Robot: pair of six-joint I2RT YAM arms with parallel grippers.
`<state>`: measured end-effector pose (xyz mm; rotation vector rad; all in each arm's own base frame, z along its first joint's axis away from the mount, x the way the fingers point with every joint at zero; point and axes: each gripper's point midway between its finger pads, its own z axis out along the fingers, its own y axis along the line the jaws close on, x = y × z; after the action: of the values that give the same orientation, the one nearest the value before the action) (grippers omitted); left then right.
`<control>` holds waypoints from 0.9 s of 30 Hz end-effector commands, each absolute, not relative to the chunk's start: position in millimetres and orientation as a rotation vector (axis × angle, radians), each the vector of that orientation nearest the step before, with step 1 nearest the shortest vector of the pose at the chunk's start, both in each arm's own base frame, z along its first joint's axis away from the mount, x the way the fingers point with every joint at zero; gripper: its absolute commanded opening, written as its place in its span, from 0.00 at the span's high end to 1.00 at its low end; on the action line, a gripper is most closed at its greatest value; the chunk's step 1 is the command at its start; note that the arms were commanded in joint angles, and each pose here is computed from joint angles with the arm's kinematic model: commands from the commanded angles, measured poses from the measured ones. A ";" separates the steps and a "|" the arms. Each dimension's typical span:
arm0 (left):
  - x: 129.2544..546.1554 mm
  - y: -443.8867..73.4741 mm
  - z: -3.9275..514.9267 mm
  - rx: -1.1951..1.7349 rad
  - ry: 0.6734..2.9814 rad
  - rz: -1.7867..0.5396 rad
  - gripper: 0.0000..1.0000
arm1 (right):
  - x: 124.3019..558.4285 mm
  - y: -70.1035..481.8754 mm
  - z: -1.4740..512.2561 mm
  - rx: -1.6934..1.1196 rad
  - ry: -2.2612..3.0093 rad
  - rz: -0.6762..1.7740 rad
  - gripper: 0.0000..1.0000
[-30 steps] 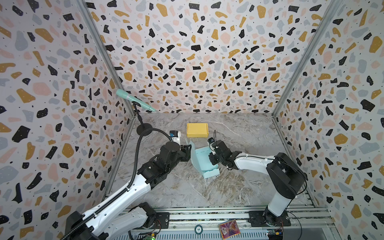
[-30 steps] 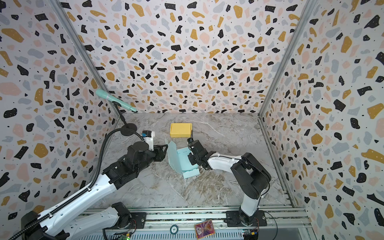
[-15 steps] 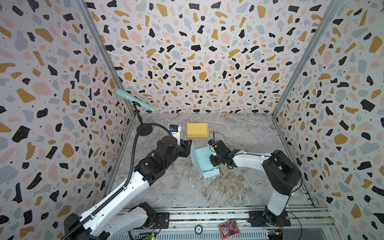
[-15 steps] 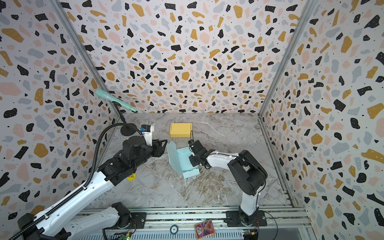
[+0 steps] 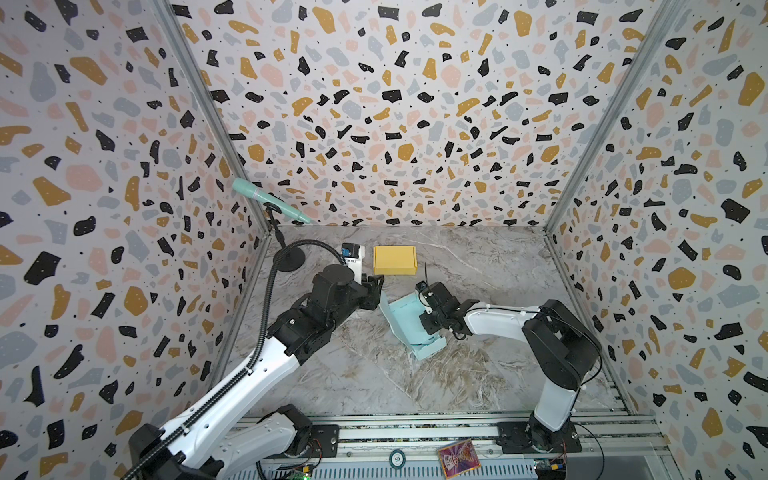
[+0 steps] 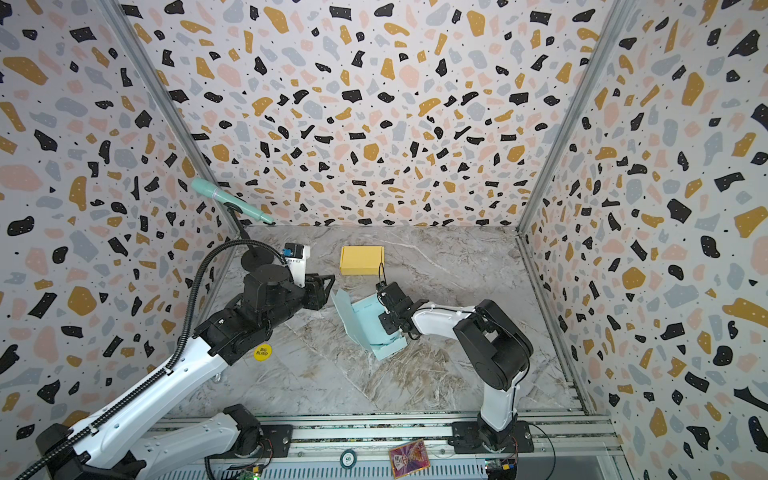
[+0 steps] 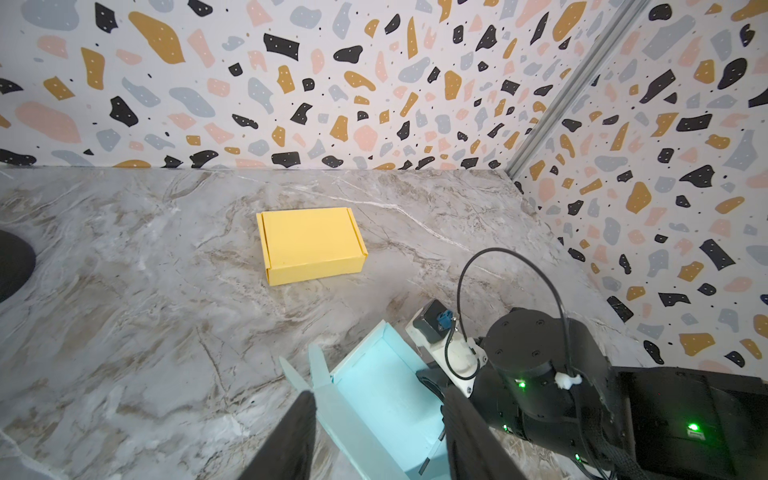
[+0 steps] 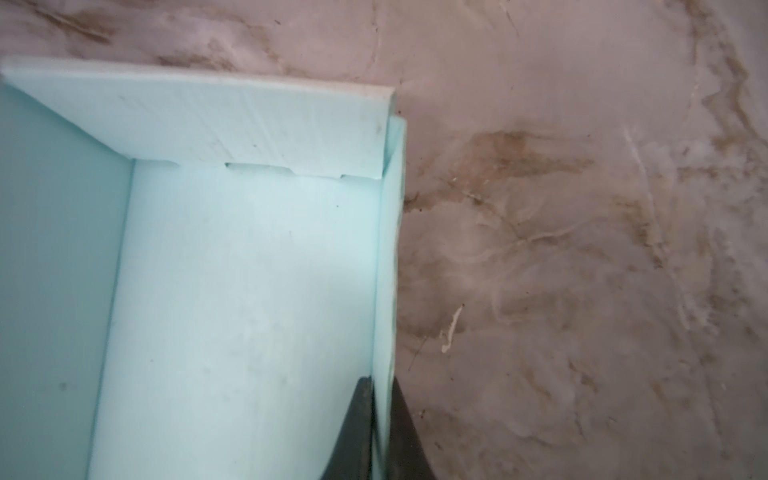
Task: Fold the paper box
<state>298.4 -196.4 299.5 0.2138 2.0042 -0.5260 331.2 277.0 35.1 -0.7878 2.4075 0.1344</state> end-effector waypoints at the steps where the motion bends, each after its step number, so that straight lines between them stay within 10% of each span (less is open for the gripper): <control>1: 297.9 -204.1 313.9 0.289 1.978 -0.542 0.49 | 342.1 278.2 71.9 -0.821 2.279 0.064 0.92; 27: 307.8 -223.4 178.9 0.486 2.089 -0.465 0.50 | 317.3 291.1 144.9 -1.080 1.817 -0.155 0.96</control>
<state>292.3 -216.3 158.8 0.4856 2.2007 -0.4621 318.3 286.6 120.0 -1.1105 1.8846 -0.1676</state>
